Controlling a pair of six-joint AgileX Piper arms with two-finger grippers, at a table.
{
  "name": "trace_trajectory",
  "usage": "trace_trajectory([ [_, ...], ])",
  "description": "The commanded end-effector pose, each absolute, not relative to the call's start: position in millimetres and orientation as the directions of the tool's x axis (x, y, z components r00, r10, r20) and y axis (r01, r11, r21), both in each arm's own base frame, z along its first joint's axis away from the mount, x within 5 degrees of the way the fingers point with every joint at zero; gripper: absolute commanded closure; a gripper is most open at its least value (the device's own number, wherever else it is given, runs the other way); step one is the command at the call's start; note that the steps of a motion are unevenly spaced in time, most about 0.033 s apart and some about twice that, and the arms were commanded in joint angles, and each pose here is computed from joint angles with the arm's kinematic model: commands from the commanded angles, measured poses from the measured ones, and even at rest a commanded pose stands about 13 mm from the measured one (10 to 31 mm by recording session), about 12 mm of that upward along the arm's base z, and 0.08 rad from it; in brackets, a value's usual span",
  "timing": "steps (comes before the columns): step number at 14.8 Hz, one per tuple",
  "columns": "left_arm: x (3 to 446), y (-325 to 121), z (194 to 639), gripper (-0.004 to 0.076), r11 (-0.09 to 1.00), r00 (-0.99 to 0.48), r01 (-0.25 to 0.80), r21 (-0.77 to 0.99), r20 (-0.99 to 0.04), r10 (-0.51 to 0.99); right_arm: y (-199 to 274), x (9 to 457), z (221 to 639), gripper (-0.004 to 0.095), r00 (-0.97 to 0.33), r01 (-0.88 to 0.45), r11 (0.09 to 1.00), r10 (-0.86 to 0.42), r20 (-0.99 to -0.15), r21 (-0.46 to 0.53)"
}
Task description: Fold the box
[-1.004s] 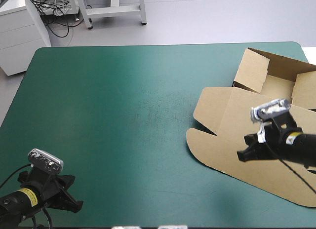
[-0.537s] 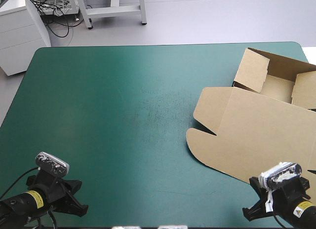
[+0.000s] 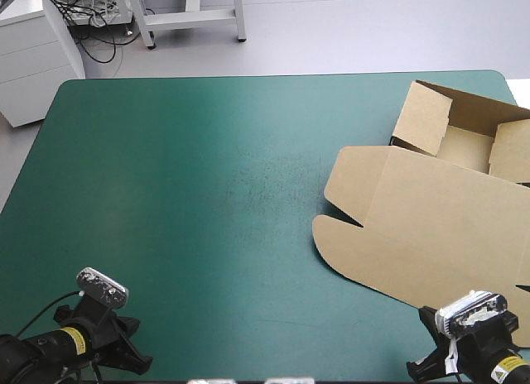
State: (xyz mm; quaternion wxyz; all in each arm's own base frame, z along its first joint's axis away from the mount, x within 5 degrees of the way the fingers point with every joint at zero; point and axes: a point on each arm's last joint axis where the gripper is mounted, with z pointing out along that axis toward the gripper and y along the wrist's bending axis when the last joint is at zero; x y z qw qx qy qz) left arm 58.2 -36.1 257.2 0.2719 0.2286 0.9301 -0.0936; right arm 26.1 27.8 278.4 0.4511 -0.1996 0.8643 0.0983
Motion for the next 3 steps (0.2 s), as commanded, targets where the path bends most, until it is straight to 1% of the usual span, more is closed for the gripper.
trace_trajectory([
  [1, 62.3, -38.0, 265.3, 0.0756, 0.876, -0.716, 0.481, -0.042, -0.595, 0.365, 28.3, 29.3, 289.6, 0.0926, -0.456, -0.427, 0.904, -0.235, -0.858, -0.021],
  [3, 62.2, -37.9, 265.2, 0.0756, 0.876, -0.717, 0.481, -0.042, -0.594, 0.365, 28.3, 29.3, 289.6, 0.0926, -0.456, -0.427, 0.904, -0.235, -0.858, -0.021],
])
